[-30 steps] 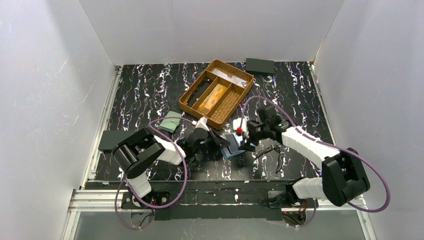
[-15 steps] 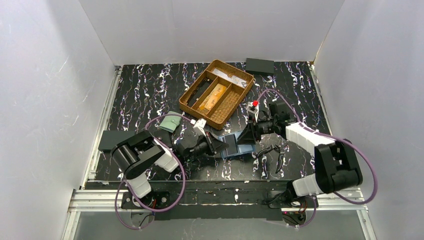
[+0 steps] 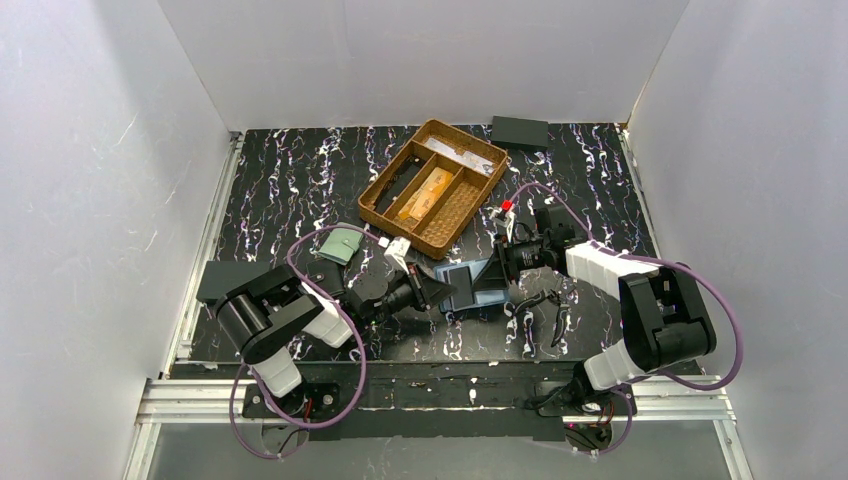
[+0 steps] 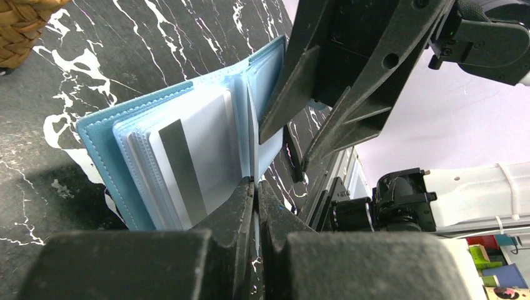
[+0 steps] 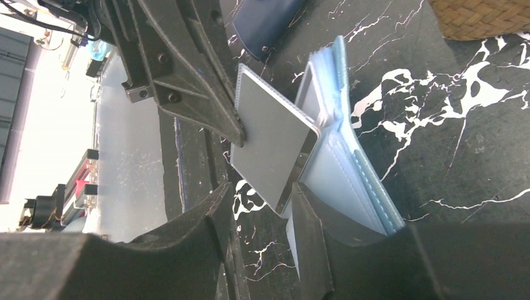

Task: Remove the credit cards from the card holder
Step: Remove the credit card from the card holder.

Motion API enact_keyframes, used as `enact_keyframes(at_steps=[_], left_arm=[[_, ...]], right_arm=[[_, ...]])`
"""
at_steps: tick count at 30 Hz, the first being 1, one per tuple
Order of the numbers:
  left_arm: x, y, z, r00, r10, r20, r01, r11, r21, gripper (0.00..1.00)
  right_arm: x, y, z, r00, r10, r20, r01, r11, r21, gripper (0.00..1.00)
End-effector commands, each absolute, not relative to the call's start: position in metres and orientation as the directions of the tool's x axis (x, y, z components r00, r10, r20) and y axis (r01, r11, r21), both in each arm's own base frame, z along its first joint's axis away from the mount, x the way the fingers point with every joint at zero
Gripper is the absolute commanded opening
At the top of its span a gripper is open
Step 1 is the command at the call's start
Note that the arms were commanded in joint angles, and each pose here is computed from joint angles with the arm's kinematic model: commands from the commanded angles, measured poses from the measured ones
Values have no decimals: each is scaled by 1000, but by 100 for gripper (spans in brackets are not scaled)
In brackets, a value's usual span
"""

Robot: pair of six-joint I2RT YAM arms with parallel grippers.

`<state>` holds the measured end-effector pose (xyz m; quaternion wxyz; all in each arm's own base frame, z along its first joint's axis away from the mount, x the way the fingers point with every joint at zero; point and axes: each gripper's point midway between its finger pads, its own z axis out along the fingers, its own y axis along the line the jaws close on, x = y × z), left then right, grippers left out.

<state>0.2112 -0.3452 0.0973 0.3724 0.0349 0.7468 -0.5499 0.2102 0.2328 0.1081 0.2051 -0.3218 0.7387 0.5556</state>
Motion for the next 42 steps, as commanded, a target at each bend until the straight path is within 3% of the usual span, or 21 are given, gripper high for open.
enact_keyframes(at_steps=[1, 8, 16, 20, 24, 36, 42], left_arm=[[207, -356, 144, -663, -393, -637, 571, 285, -770, 0], [203, -359, 154, -659, -390, -643, 593, 255, -763, 0], [200, -365, 168, -653, -398, -644, 614, 220, -758, 0], [197, -369, 178, -653, -404, -641, 624, 192, -757, 0], [196, -372, 175, -660, -400, -636, 618, 193, -762, 0], [207, -364, 145, -675, -425, -603, 535, 280, -797, 0], [209, -355, 124, -695, -435, -572, 472, 324, -820, 0]], right_arm=[[222, 235, 108, -704, -237, -670, -710, 194, 677, 49], [223, 235, 111, -708, -232, -667, -705, 189, 683, 53], [218, 240, 131, -730, -192, -656, -680, 99, 727, 51], [218, 241, 135, -746, -185, -640, -660, 80, 747, 43], [218, 241, 142, -749, -175, -639, -656, 57, 753, 27], [219, 238, 147, -740, -174, -650, -663, 22, 748, 1], [228, 229, 129, -753, -164, -637, -655, 99, 749, 1]])
